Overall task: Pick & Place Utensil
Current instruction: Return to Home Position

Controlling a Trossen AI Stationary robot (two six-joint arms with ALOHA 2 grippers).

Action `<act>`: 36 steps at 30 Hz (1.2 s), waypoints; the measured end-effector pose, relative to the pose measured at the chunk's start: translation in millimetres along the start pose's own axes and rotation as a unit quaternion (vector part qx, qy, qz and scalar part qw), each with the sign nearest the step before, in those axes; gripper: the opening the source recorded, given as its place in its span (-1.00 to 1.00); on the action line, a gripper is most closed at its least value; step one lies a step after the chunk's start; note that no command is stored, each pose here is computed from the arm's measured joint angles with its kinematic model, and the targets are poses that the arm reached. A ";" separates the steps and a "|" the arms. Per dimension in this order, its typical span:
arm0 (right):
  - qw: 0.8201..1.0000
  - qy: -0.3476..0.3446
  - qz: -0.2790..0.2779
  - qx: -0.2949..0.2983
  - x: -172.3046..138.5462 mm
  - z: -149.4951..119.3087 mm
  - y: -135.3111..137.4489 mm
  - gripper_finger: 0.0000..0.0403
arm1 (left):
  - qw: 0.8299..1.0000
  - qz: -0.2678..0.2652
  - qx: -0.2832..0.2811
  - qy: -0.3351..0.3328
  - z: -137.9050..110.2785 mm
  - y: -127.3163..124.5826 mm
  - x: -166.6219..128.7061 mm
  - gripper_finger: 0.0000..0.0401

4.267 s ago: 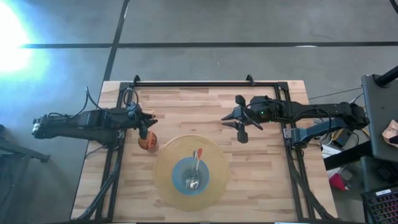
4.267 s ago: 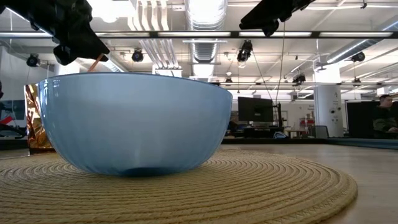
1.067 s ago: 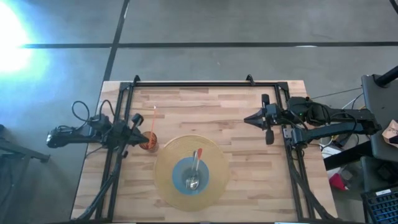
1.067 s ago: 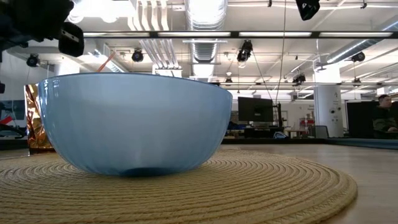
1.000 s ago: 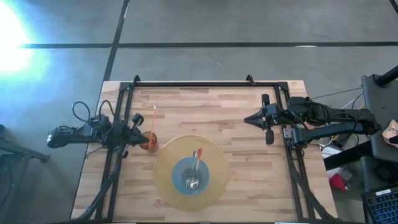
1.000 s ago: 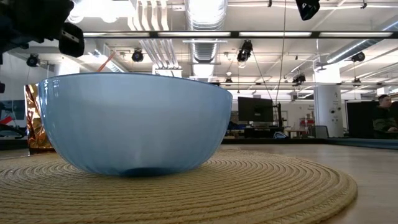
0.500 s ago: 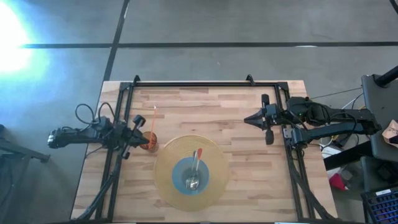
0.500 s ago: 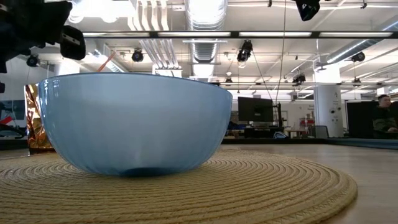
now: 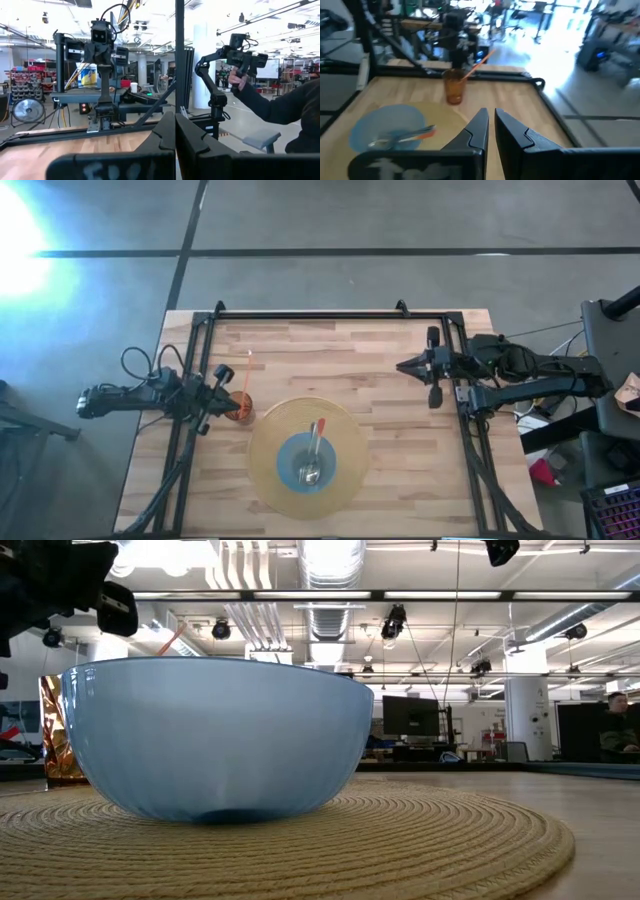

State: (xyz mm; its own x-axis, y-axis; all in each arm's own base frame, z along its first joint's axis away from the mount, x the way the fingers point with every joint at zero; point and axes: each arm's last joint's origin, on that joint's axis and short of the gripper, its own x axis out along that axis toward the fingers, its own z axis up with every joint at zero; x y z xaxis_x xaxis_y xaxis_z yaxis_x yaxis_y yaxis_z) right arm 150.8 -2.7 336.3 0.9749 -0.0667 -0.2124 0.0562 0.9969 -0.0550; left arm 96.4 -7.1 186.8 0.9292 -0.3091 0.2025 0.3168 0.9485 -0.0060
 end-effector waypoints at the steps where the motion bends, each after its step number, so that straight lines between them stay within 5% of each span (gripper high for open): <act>1: 1.000 -0.005 -0.008 -0.004 -2.7 0.8 -0.6 -0.87 | 1.000 0.000 0.000 0.000 -0.1 0.0 0.0 -1.00; 12: 0.998 -0.063 -0.019 -0.009 -35.6 1.5 -3.1 -0.87 | 1.000 0.000 -0.018 0.004 -1.0 0.1 0.0 -1.00; 36: 0.996 -0.068 -0.009 0.059 -26.4 -98.2 2.1 -0.87 | 1.000 0.000 -0.019 0.006 -1.8 0.1 0.0 -1.00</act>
State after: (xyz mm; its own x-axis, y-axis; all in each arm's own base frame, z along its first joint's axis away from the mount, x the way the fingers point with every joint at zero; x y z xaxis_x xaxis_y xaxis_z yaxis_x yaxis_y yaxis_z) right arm 104.0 -3.0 246.0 0.9933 -0.0857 -0.0770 0.0903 0.9942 0.0589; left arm 96.8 -7.1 185.0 0.9313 -0.3104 0.1907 0.3238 0.9452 -0.0426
